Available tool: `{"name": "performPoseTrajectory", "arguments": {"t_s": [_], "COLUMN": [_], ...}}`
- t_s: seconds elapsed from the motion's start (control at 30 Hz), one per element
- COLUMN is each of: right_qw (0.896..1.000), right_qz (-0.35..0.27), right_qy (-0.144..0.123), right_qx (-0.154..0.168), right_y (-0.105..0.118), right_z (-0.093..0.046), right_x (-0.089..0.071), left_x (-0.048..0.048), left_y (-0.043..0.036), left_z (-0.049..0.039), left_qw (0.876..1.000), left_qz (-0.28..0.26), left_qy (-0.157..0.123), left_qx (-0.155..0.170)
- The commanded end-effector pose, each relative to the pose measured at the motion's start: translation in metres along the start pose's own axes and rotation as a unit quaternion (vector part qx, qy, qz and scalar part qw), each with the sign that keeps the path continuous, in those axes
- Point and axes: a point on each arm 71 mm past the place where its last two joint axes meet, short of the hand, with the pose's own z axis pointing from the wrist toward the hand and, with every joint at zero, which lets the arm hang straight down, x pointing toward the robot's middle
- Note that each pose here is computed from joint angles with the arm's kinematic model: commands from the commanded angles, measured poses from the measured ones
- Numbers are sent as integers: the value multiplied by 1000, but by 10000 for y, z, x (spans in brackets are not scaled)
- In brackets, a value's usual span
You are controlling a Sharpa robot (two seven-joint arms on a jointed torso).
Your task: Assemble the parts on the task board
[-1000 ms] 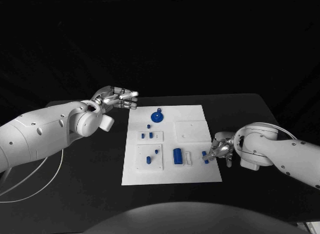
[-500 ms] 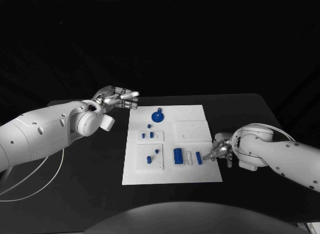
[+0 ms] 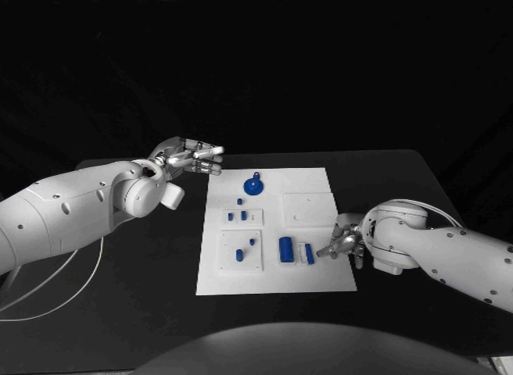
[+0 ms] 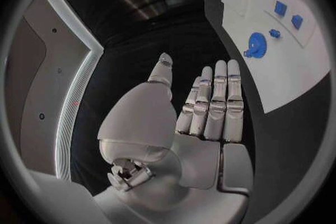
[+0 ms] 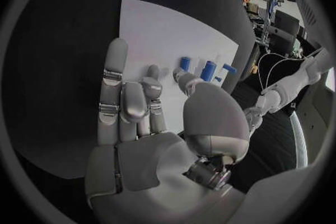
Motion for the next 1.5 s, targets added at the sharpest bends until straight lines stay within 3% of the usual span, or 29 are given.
{"name": "performPoseTrajectory", "arguments": {"t_s": [0.03, 0.53, 1.5], "right_qw": [1000, 1000, 1000], "right_qz": [-1, 0, -5], "right_qy": [2, 9, 11], "right_qx": [0, -23, -13], "right_y": [19, 193, 279], "right_z": [2, -23, 91], "right_x": [45, 86, 140], "left_x": [15, 21, 27], "left_y": [-7, -4, 2], "left_z": [-1, 0, -2], "left_qw": [1000, 1000, 1000], "left_qz": [-1, 0, 2], "left_qy": [9, 11, 14], "left_qx": [2, 0, -5]}}
